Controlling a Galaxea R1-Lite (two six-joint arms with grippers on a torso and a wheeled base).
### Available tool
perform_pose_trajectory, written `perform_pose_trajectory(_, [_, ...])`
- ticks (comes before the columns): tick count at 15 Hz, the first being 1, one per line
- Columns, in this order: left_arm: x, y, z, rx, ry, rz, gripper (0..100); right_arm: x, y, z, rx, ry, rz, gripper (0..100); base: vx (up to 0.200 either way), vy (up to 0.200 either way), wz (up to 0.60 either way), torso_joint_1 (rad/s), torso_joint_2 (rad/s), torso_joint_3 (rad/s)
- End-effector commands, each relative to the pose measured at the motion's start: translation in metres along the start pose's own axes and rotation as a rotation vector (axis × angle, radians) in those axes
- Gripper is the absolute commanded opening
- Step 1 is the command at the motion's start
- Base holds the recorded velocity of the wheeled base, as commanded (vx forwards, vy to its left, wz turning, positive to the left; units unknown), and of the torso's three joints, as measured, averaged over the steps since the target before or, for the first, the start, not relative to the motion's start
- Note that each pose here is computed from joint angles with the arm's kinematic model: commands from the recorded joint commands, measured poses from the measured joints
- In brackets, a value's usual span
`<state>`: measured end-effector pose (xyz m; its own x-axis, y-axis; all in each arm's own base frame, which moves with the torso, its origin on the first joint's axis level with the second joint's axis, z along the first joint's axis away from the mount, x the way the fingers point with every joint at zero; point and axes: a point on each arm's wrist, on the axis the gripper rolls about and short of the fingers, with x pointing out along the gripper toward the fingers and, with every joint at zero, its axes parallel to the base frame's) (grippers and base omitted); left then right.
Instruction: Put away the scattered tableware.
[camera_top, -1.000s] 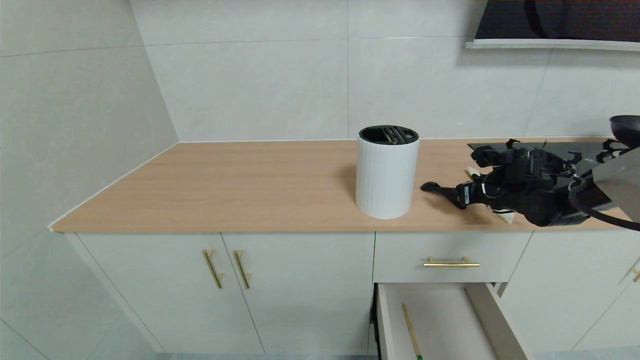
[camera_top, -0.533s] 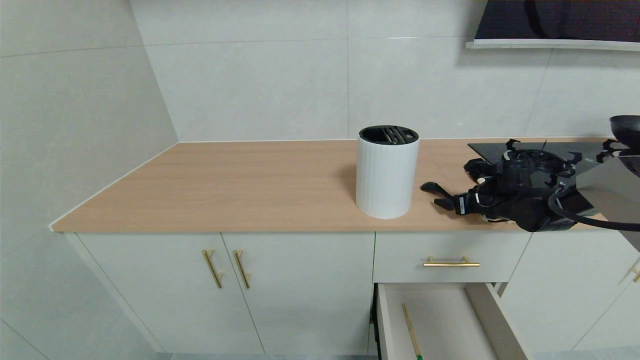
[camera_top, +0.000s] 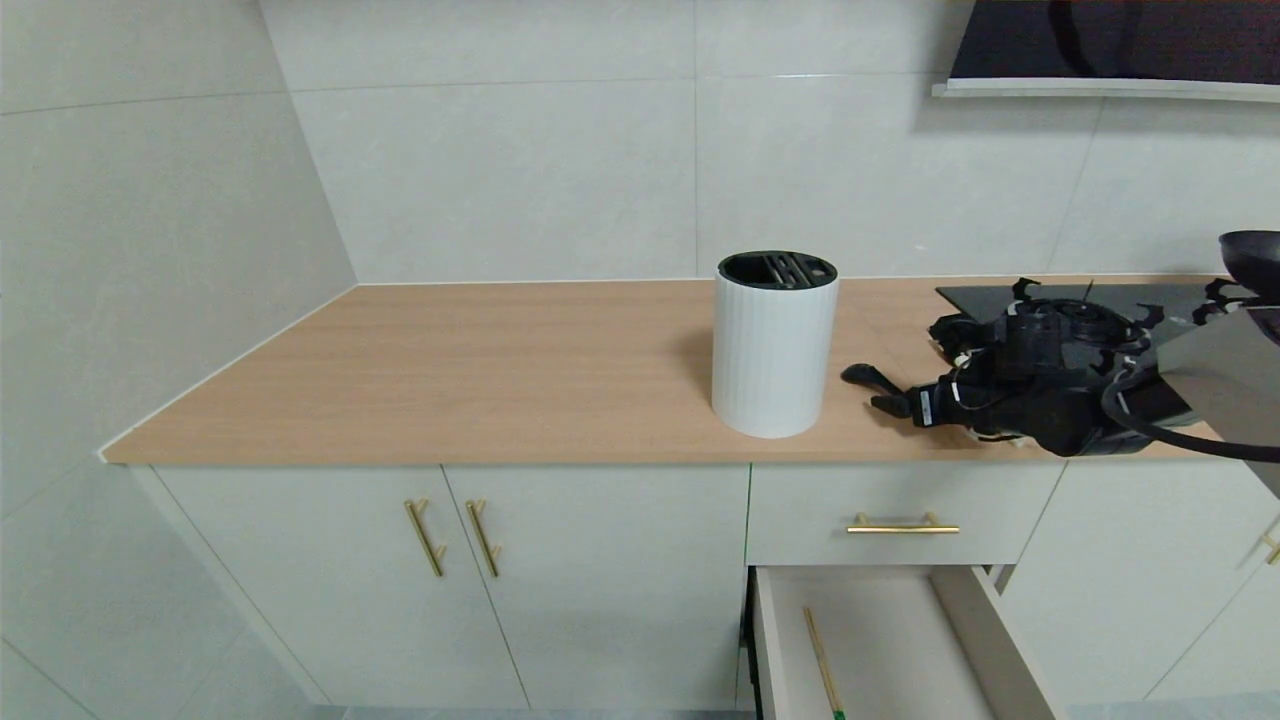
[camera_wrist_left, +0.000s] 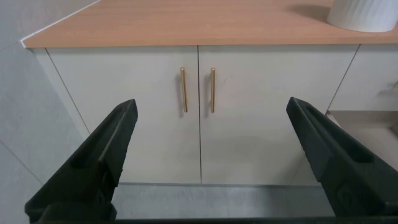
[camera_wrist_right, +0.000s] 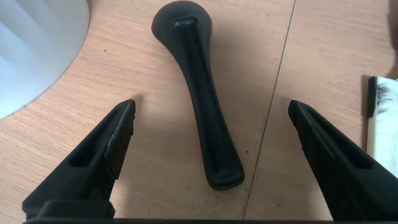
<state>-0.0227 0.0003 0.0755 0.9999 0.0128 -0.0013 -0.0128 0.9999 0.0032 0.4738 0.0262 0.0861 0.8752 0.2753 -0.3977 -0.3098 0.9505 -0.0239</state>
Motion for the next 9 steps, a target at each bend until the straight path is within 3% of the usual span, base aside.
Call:
perform_pose_trajectory(1, [0.0,0.0001,0.0,0.0,0.0,0.001,100,0.0011,0.0,-0.0006,0.0,0.0,0.001,100,0.0,0.0,0.0,0.0,0.0,0.0])
perform_pose_trajectory(2, [0.0,0.0,0.0,0.0,0.0,0.003,100,0.0014,-0.0008,-0.0005,0.0,-0.001,-0.001,0,0.0,0.0,0.0,0.0,0.0,0.0])
perform_pose_trajectory(9, [0.0,0.0,0.0,0.0,0.0,0.0,100,0.0043,0.0012,-0.0036,0.0,0.007,0.005,0,0.0,0.0,0.0,0.0,0.0,0.0])
